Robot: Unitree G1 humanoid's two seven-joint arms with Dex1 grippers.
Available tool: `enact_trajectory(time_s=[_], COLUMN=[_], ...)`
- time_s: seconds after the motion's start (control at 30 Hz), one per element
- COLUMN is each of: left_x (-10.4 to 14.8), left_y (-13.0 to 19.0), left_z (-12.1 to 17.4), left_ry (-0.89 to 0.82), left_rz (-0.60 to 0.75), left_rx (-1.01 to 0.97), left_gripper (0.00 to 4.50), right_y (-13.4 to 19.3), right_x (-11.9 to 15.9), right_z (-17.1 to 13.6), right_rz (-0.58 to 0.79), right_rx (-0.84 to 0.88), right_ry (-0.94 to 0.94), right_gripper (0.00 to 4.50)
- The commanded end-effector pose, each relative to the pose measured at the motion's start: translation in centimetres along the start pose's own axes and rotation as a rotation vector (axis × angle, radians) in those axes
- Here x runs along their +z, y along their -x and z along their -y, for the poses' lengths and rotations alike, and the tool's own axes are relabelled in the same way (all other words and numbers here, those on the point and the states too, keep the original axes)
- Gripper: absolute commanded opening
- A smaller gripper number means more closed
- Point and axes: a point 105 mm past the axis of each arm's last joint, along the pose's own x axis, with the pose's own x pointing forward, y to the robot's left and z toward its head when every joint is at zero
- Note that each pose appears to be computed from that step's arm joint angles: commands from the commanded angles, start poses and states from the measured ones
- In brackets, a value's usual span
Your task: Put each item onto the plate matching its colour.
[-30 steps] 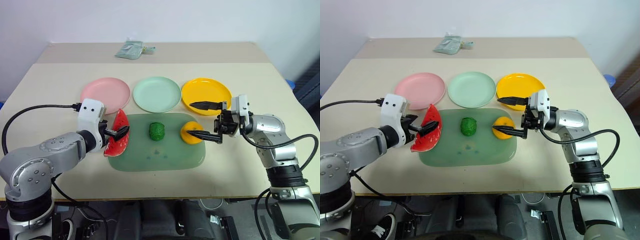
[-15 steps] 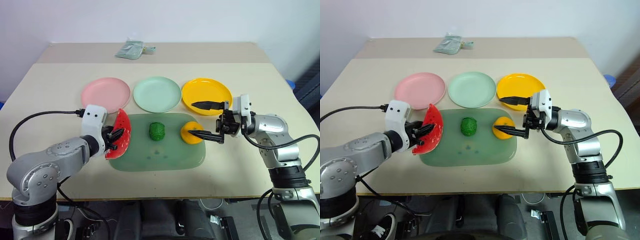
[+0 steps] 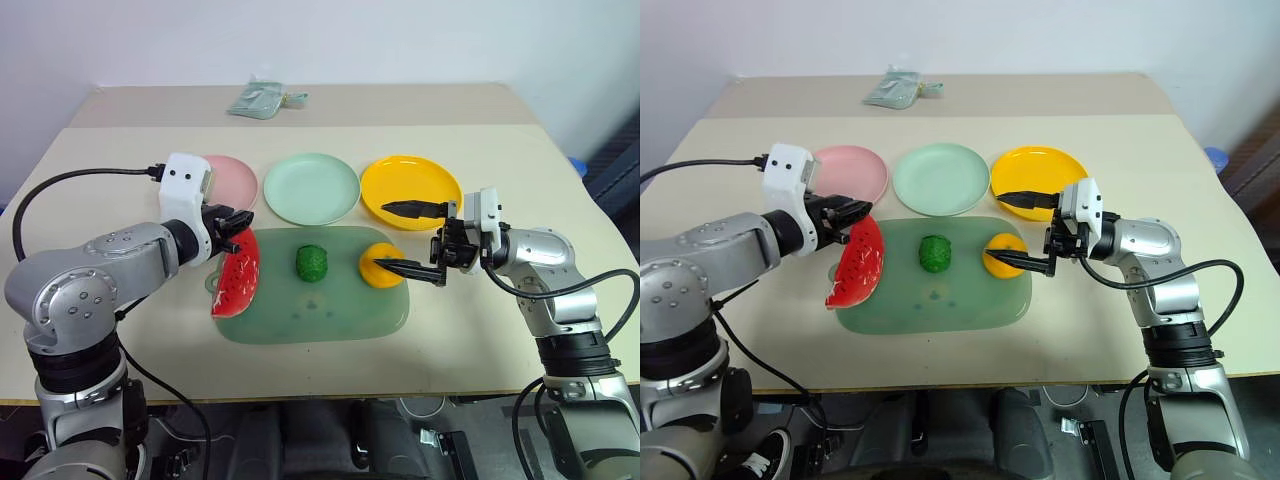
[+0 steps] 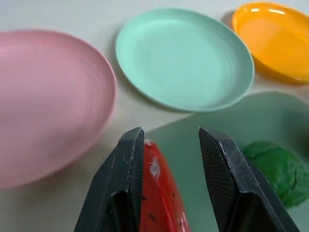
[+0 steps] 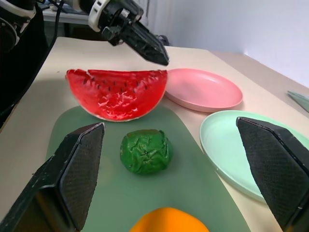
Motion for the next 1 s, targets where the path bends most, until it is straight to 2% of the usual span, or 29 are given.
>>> enact_trajectory(time_s=[0.03,0.33,0.57,0.8,1.0], left_x=[-0.1,-0.8,0.2,-0.9,-3.0], left_y=[0.9,1.8,2.4,2.6,2.3], left_z=[0.3,1.0,0.2,0.3,1.0], left_ry=[-0.025,-0.008,-0.041,-0.017,0.002], left_rz=[0.019,0.047,0.085,0.075,0.019], left_rx=[0.012,0.071,0.141,0.145,0.133], left_gripper=[1.8,1.8,1.8,1.8,1.8], right_y=[0.4,0.6,0.4,0.2,0.2], right_x=[1.1,1.0,0.9,0.8,0.9], right_z=[0.2,0.4,0.4,0.4,0.7], right_rz=[0.019,0.013,0.012,0.014,0.013], right_rx=[-0.016,-0.009,0.003,0.011,0.012], right_ry=[0.043,0.039,0.038,0.035,0.041], right_gripper=[4.5,4.5,4.5,4.5,4.5])
